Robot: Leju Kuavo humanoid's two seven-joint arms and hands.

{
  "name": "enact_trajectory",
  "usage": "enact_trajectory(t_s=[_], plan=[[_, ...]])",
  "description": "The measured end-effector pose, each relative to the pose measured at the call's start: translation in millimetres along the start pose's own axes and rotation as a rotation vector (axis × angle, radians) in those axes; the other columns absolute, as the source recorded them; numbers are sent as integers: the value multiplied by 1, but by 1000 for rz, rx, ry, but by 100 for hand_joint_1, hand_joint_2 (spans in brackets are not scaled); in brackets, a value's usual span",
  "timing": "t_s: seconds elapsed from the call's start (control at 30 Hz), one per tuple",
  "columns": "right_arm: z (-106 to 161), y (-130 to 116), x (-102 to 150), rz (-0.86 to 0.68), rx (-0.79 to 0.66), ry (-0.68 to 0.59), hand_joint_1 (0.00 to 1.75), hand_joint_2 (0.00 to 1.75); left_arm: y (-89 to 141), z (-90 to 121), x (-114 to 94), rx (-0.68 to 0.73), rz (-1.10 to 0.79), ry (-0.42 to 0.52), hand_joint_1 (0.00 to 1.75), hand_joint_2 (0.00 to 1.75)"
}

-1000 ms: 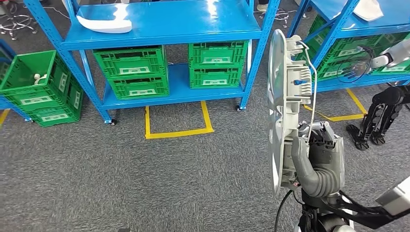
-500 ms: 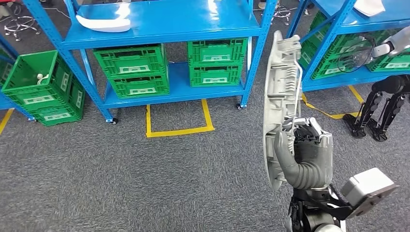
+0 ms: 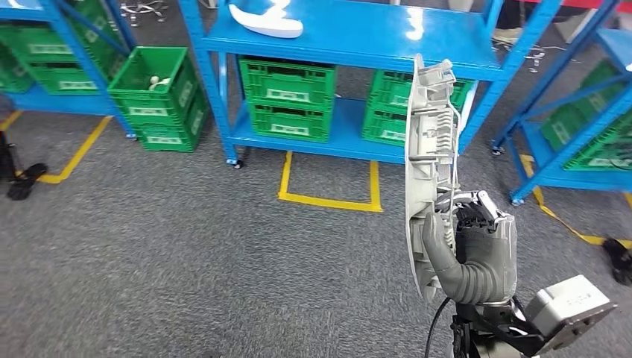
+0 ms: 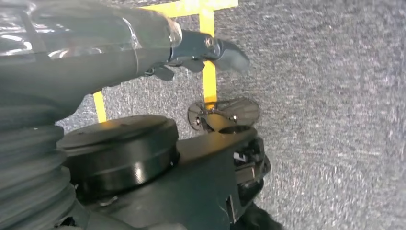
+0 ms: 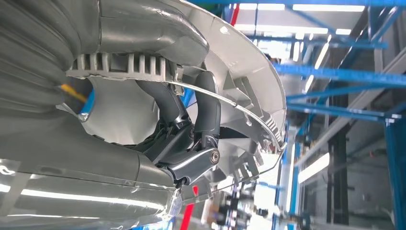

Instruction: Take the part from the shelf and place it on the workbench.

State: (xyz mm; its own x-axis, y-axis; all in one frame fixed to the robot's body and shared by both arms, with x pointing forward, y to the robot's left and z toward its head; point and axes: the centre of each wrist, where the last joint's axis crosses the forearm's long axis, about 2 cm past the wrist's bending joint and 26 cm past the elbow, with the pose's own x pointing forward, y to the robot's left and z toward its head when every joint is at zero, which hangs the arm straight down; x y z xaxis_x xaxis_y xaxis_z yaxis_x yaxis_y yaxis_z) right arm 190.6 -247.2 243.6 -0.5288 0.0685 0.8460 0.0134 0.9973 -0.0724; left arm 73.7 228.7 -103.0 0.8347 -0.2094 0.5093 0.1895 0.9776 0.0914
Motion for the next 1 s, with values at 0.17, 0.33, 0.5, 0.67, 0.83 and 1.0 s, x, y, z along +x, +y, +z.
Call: enact_trajectory(t_s=[0.17,0.33,0.5,0.67,0.83,1.0], plan=[[1,-1,1,-5,6,5,175,175,-3,1,0,-6,-8,-1,0,175],[2,0,2,-15,10,13,175,175,-2,0,0,-3,-16,-3,0,175],[3,1,2,-32,27,24,175,175,-2,1,-1,-6,-21,-11,0,175],[1,2,2,-49,50,20,175,175,-4,1,-1,-8,-28,-15,0,175],[3,1,1,-78,74,18,175,175,-3,0,1,8,-31,-15,0,175],[2,3,-4,-122,106,-3,175,175,2,0,0,41,-12,-2,0,175]])
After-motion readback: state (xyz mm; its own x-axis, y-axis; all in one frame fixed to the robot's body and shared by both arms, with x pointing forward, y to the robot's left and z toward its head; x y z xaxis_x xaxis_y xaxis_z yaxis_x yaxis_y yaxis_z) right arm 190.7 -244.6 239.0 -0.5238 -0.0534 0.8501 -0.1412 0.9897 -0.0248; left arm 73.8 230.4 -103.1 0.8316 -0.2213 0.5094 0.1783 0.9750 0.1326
